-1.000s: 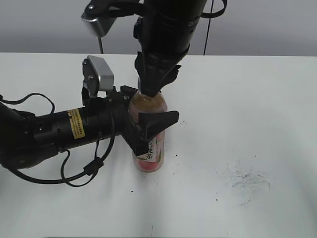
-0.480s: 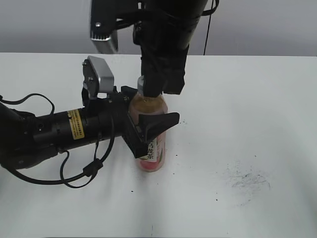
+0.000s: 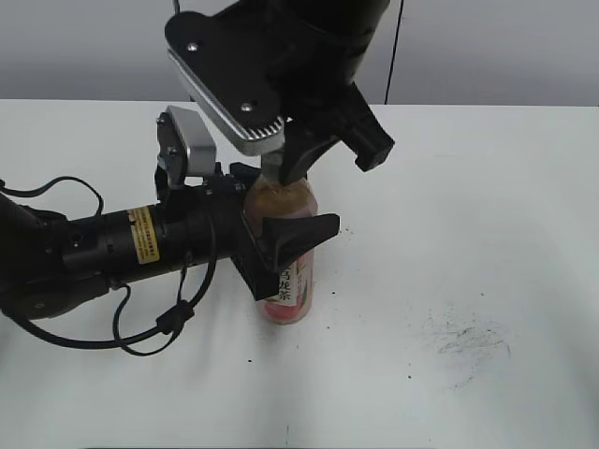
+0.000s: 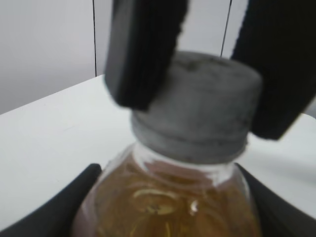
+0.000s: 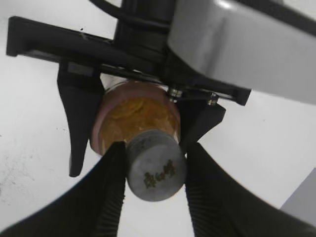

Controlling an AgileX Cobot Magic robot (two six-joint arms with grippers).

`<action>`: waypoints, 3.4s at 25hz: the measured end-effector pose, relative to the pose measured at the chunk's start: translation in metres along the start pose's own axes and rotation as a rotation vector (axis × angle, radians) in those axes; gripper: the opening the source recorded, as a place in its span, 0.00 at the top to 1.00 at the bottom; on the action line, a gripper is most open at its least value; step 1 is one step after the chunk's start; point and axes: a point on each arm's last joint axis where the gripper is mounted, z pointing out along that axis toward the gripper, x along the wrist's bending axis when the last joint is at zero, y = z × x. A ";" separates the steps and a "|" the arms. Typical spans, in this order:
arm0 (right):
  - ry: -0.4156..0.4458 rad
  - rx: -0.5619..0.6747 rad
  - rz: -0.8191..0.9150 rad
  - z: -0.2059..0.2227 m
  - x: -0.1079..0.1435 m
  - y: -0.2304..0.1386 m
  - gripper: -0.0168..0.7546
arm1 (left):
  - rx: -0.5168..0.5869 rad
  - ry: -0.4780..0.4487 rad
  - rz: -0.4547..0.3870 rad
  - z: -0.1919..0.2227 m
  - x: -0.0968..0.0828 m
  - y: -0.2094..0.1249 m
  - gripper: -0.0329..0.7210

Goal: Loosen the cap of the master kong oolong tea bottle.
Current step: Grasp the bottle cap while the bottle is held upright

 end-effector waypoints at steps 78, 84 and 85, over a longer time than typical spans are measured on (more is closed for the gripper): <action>0.020 0.063 -0.183 -0.003 0.002 0.002 0.63 | 0.004 -0.016 0.014 0.001 -0.001 0.000 0.36; 0.020 0.053 -0.560 -0.004 0.002 0.003 0.63 | 0.004 -0.016 0.015 0.001 -0.001 0.000 0.36; 0.021 0.053 -0.572 -0.004 0.002 0.003 0.63 | 0.004 -0.016 0.015 0.001 -0.001 0.000 0.36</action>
